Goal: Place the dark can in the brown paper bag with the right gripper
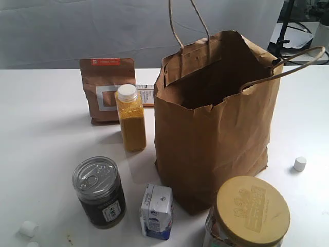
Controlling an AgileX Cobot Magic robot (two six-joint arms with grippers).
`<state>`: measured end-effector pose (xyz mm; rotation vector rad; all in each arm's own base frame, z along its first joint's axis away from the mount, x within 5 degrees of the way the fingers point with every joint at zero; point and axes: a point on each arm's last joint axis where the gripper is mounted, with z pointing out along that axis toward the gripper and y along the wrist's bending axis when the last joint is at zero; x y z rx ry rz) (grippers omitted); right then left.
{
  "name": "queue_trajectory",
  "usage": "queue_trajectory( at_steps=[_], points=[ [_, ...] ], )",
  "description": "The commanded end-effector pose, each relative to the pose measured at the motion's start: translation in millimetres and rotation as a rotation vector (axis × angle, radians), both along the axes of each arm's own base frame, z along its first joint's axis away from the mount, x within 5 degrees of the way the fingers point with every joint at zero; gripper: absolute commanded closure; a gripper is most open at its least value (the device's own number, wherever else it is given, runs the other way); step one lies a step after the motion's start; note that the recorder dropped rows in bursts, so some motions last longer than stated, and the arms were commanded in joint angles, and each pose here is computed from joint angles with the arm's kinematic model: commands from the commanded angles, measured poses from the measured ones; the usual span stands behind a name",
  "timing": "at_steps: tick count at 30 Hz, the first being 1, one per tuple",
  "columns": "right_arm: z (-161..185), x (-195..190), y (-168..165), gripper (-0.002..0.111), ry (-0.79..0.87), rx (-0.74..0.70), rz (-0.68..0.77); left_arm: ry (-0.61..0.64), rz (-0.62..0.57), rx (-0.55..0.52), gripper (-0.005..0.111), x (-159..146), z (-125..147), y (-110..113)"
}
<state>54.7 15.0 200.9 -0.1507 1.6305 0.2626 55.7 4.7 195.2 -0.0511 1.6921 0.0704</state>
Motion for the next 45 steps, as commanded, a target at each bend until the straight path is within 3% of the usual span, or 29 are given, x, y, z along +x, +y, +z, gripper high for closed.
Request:
queue_trajectory(
  at_steps=[1,12,14,15,18,23,28,33,40,45],
  points=[
    [2,0,-1,0.108,-0.034,0.013,-0.008,-0.006,-0.007,0.001,0.107,0,0,0],
    [5,0,-1,0.108,-0.059,0.032,-0.01,-0.006,-0.007,0.001,0.107,0,0,0],
    [5,0,0,0.108,-0.036,0.118,-0.01,-0.006,-0.007,0.001,0.107,0,0,0],
    [6,0,0,0.108,-0.019,0.23,-0.007,-0.006,-0.007,0.001,0.107,0,0,0],
    [18,-3,3,0.108,-0.014,0.31,0.052,-0.006,-0.007,0.001,0.107,0,0,0],
    [98,-8,26,0.108,0.094,0.17,0.368,-0.006,-0.007,0.001,0.107,0,0,0],
    [140,22,71,0.108,0.317,0.011,0.638,-0.006,-0.007,0.001,0.107,0,0,0],
    [160,39,106,0.108,0.449,-0.04,0.825,-0.006,-0.007,0.001,0.107,0,0,0],
    [171,45,151,0.108,0.532,-0.249,0.864,-0.006,-0.007,0.001,0.107,0,0,0],
    [171,40,207,0.108,0.608,-0.341,0.974,-0.006,-0.007,0.001,0.107,0,0,0]
  ],
)
